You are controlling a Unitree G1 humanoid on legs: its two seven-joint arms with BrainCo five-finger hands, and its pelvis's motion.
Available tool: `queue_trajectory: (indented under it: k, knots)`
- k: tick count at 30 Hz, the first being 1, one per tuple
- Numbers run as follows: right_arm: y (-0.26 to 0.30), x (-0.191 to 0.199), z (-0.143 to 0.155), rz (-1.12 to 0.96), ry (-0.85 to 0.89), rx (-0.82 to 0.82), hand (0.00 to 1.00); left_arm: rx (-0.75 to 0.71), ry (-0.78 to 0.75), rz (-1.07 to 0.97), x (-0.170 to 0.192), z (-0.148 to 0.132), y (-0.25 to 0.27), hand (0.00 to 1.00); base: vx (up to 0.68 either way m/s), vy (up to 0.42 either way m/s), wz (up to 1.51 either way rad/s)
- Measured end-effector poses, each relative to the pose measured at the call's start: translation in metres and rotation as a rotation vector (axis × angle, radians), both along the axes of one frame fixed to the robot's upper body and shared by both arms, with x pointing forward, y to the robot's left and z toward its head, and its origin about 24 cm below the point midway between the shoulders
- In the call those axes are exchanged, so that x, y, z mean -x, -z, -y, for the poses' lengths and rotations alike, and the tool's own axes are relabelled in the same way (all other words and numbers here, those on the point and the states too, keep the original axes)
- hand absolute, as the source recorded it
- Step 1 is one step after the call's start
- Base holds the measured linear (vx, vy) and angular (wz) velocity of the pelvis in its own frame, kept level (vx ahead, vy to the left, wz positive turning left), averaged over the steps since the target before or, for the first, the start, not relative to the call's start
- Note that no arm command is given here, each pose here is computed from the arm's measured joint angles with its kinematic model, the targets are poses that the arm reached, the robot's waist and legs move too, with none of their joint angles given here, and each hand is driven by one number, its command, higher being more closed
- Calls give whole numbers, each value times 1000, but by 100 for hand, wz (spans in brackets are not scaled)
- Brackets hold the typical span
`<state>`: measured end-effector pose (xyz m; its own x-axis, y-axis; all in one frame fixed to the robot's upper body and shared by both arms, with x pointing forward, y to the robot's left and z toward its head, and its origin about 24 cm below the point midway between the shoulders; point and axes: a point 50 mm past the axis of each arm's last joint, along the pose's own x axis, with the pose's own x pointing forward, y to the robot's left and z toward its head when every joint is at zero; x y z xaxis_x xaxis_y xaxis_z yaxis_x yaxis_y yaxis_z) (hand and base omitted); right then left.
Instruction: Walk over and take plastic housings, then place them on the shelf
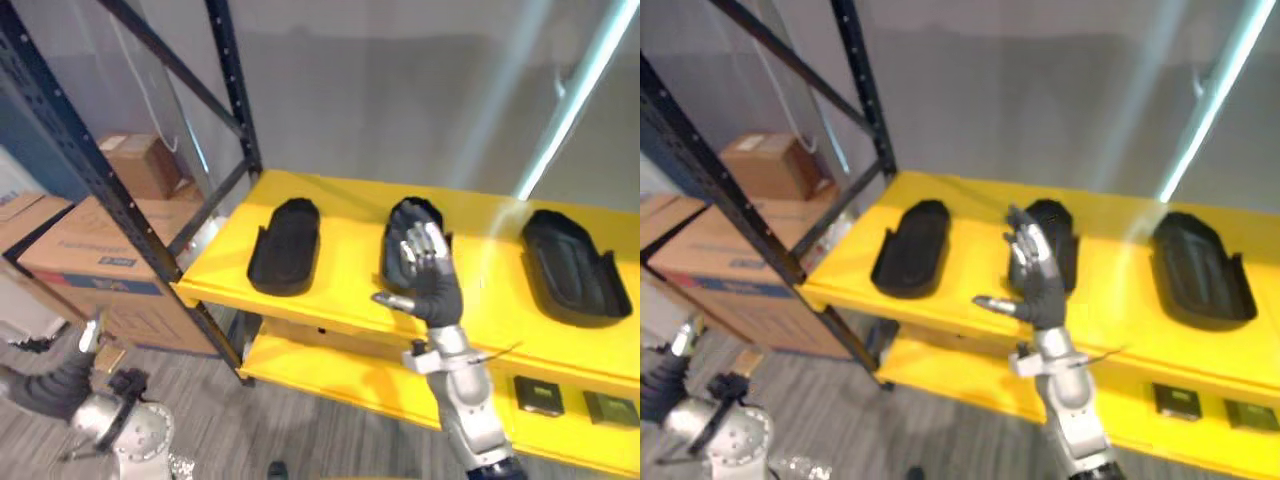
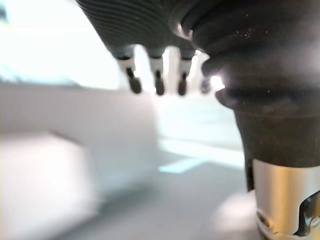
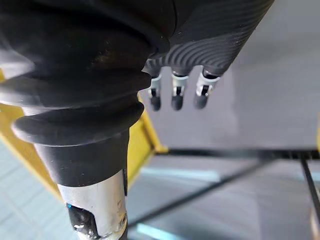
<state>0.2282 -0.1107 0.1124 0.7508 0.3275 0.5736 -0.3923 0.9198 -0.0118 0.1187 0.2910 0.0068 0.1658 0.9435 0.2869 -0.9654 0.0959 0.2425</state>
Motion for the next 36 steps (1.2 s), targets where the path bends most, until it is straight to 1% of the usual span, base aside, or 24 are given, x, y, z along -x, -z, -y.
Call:
queue_trajectory:
  k: [1, 2, 4, 5, 6, 7, 9, 11, 12, 13, 15, 18, 19, 21, 25, 29, 31, 36]
  knots:
    - [-3, -2, -5, 10, -72, 19, 0, 87, -7, -89, 8, 0, 21, 0, 21, -35, 5]
    - [-6, -5, -13, 18, -171, 65, 0, 196, 27, -197, 20, 2, 44, 0, 0, 0, 0]
    - [-9, -9, -25, 19, -300, 127, 0, 289, 74, -316, 32, 10, 69, 0, 0, 0, 0]
    - [-10, -12, -34, 8, -392, 179, 0, 355, 124, -403, 39, 17, 84, 0, 0, 0, 0]
    - [-9, -12, -39, -1, -440, 216, 0, 404, 162, -455, 44, 21, 93, 0, -36, -17, 1]
    - [-9, -13, -44, -9, -480, 244, 0, 454, 187, -482, 48, 25, 101, 0, -45, -17, 3]
    - [-9, -11, -58, -13, -579, 309, 0, 635, 244, -584, 67, 35, 125, 0, -50, -14, 3]
    - [-10, -10, -61, 0, -610, 327, 0, 737, 270, -644, 80, 43, 138, 0, -47, -15, 0]
    - [-13, -11, -62, 11, -645, 337, 0, 837, 282, -679, 92, 48, 147, 0, -70, -31, -2]
    - [-15, -12, -64, 4, -684, 332, 0, 902, 292, -693, 100, 50, 152, 0, -58, -33, -3]
    - [-19, -12, -67, -1, -756, 334, 0, 983, 309, -702, 111, 54, 156, 0, -54, -38, -6]
    - [-15, -7, -74, -29, -841, 378, 0, 1044, 326, -714, 119, 58, 161, 0, -33, -17, -6]
    - [-11, -5, -78, -49, -867, 389, 0, 1060, 346, -706, 117, 58, 161, 0, -9, -14, -4]
    - [-6, -1, -84, -69, -891, 416, 0, 1046, 389, -708, 112, 55, 160, 0, 2, -7, -2]
    - [6, -2, -91, -120, -896, 432, 0, 1025, 405, -672, 103, 45, 157, 0, 8, -5, 1]
    - [51, -18, -95, -316, -796, 437, 0, 1015, 456, -666, 90, 46, 157, 0, 28, -18, 6]
    - [64, -21, -96, -358, -740, 452, 0, 1020, 479, -663, 86, 47, 157, 0, 5, -7, 2]
    - [65, -32, -100, -330, -631, 461, 0, 1022, 544, -672, 75, 53, 158, 0, -6, -18, 20]
